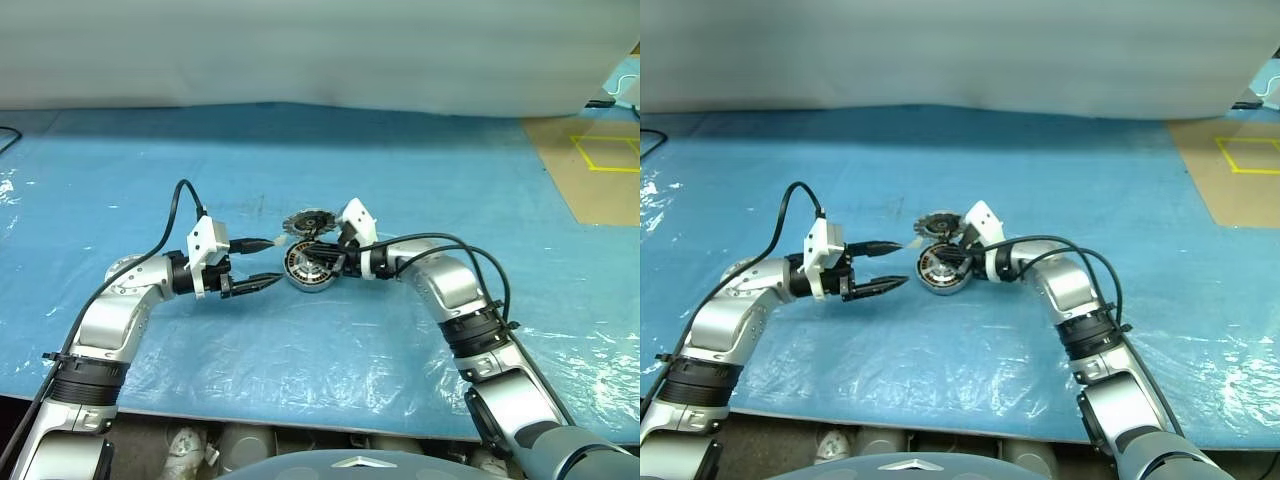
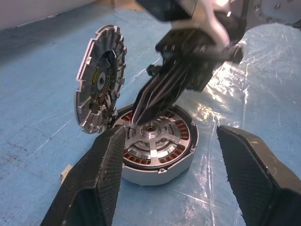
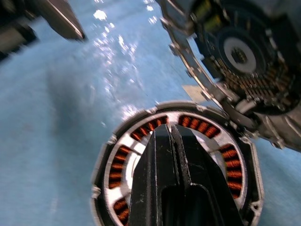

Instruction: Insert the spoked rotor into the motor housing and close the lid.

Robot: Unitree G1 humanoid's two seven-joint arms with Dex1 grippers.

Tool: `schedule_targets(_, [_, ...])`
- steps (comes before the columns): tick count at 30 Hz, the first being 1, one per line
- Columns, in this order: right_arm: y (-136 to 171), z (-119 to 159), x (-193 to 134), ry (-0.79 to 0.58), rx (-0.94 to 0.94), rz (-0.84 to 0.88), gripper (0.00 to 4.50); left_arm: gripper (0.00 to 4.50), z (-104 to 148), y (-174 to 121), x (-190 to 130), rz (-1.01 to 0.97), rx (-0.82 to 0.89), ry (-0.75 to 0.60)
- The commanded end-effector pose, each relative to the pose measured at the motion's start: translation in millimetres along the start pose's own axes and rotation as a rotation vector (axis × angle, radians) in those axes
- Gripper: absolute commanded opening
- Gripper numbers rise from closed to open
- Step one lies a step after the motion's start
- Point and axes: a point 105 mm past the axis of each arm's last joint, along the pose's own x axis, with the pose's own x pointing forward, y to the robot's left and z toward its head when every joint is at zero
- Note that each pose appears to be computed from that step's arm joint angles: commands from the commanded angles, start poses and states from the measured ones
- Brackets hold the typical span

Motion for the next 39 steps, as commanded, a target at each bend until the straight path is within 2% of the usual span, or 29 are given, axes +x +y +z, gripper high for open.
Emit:
schedule_targets(1, [9, 18, -32, -0.009, -0.124, 0.01, 0.0, 3.23, 14, 0, -5, 0.002, 0.037, -0.024])
schedule_targets(3, [2, 11, -45, 0.029, -0.137, -0.034, 0.0, 3.23, 13, 0, -6, 0.008, 0.041, -0.019])
schedule_targets(9, [-58, -12, -86, 0.101, -0.09, -0.323, 0.0, 3.23, 10, 3, -5, 0.042, 0.052, -0.032])
schedule_targets(12, [-81, 7, -72, 0.036, -0.103, -0.427, 0.0, 3.23, 10, 7, -4, 0.089, 0.074, -0.066])
schedule_targets(15, [-86, 21, -51, 0.003, -0.126, -0.421, 0.0, 3.23, 7, 10, -5, 0.126, 0.061, -0.106])
schedule_targets(18, [-81, 37, -23, -0.026, -0.154, -0.357, 0.0, 3.23, 2, 14, -10, 0.191, 0.035, -0.152])
schedule_targets(20, [-67, 47, -3, -0.036, -0.192, -0.26, 0.0, 3.23, -3, 11, -14, 0.196, 0.012, -0.15])
schedule_targets(25, [-32, 54, 17, -0.025, -0.259, -0.059, 0.0, 3.23, -7, 4, -24, 0.197, -0.005, -0.118])
schedule_targets(31, [-8, 44, 14, 0.016, -0.299, 0.064, 0.0, 3.23, -9, -10, -38, 0.151, -0.028, -0.058])
schedule_targets(34, [-1, 31, 12, 0.05, -0.297, 0.089, 0.0, 3.23, -13, -19, -44, 0.118, -0.032, -0.019])
schedule_targets(39, [-4, 0, 15, 0.15, -0.307, 0.06, 0.0, 3.23, -14, -17, -41, 0.121, -0.031, -0.022])
